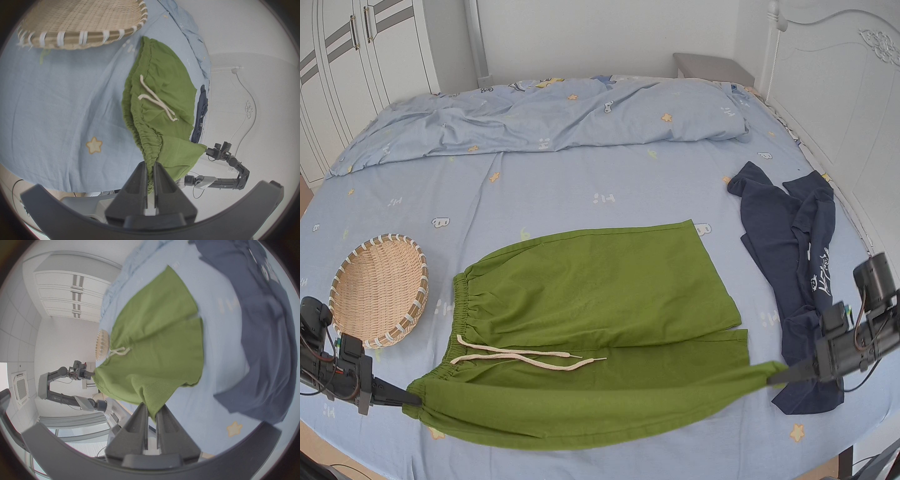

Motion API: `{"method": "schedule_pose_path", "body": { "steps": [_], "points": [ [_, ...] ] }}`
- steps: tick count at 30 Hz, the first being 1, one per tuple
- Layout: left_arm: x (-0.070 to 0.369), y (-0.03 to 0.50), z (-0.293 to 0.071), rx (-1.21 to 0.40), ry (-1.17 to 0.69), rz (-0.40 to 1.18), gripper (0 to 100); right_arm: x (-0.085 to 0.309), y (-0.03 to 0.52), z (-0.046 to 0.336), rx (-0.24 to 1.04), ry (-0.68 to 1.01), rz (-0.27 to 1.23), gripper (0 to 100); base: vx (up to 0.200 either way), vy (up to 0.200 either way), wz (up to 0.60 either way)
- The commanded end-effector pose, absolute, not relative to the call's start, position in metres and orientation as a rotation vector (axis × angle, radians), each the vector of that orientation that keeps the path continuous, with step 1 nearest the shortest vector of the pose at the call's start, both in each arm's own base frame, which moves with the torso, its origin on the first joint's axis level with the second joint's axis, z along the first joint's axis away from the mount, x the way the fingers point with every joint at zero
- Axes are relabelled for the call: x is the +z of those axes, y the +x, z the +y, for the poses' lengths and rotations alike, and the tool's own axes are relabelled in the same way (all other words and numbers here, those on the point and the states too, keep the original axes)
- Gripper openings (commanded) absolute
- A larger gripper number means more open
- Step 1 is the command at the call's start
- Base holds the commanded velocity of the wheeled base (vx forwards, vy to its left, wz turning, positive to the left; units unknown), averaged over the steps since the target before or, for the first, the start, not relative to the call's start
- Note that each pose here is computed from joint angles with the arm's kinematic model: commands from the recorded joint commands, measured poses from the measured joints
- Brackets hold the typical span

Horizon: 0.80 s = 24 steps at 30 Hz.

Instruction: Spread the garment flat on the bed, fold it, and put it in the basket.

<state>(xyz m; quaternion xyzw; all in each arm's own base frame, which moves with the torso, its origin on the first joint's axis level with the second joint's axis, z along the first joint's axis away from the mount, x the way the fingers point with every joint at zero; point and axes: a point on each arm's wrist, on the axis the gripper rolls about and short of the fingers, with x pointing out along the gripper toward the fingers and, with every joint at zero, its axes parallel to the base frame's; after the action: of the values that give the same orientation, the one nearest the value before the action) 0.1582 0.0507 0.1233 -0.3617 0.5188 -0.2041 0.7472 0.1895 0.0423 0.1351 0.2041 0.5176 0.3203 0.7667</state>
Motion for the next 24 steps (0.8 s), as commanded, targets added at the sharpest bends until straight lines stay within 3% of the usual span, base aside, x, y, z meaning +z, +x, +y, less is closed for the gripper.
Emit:
{"method": "schedule_pose_path", "body": {
  "steps": [1,14,24],
  "points": [
    [0.170,0.197,0.042,-0.470,-0.798,1.121,0,0.226,0.217,0.040,0.706,0.414,0.953,0,0.000,0.000,0.00],
    [0.195,0.284,0.047,-0.454,-0.862,1.093,0,0.271,0.287,0.046,0.708,0.404,0.891,0,0.000,0.000,0.00],
    [0.191,0.313,0.053,-0.457,-0.852,1.075,0,0.281,0.323,0.053,0.715,0.395,0.874,0,0.000,0.000,0.00]
  ]
}}
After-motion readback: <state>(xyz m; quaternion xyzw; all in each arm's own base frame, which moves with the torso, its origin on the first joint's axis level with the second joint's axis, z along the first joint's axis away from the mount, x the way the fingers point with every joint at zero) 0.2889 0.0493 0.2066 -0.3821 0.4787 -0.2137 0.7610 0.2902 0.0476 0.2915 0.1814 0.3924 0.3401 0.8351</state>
